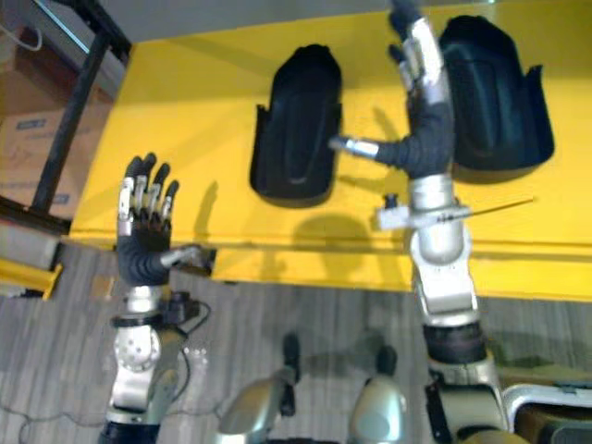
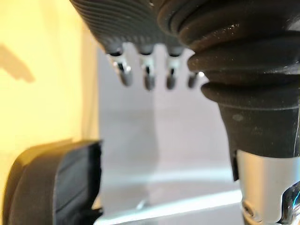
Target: Walk over and take plastic housings, then place them on the shelf
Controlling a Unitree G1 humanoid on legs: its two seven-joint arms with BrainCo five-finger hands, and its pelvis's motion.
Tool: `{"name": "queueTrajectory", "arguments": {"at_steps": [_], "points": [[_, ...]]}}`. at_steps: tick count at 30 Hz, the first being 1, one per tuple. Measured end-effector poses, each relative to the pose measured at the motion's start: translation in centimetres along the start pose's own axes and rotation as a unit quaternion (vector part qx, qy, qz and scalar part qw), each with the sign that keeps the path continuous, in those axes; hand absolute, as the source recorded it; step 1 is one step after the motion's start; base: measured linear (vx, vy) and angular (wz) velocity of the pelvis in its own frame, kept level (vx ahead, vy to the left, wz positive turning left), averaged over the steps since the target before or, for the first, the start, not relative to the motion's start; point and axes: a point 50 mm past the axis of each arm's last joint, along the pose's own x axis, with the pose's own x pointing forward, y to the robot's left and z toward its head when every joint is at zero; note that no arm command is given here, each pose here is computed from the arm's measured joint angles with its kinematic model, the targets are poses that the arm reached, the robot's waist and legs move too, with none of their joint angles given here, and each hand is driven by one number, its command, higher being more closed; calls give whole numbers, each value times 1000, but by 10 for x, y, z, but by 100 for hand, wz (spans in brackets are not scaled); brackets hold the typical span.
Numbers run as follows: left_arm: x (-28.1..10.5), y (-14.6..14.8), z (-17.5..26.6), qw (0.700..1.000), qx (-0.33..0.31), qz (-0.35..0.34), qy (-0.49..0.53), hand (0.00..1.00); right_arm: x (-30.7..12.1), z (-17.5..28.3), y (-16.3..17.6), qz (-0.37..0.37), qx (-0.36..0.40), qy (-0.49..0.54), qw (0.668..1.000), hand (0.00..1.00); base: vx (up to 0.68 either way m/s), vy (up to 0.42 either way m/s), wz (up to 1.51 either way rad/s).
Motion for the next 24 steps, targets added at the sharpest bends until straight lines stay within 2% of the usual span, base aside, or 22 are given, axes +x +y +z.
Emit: {"name": "queueTrajectory", "arguments": {"at_steps": [4, 7, 24], "points": [[-3, 13, -18, 998, 8, 20, 62, 0, -15, -15, 15, 75, 58, 53, 994, 0, 0, 0, 0], [-4, 19, -20, 997, 16, 31, 69, 0, -25, -22, 28, 126, 76, 80, 986, 0, 0, 0, 0], [-2, 41, -16, 993, 57, 76, 71, 0, -53, -24, 67, 285, 182, 109, 935, 0, 0, 1, 0]]}}
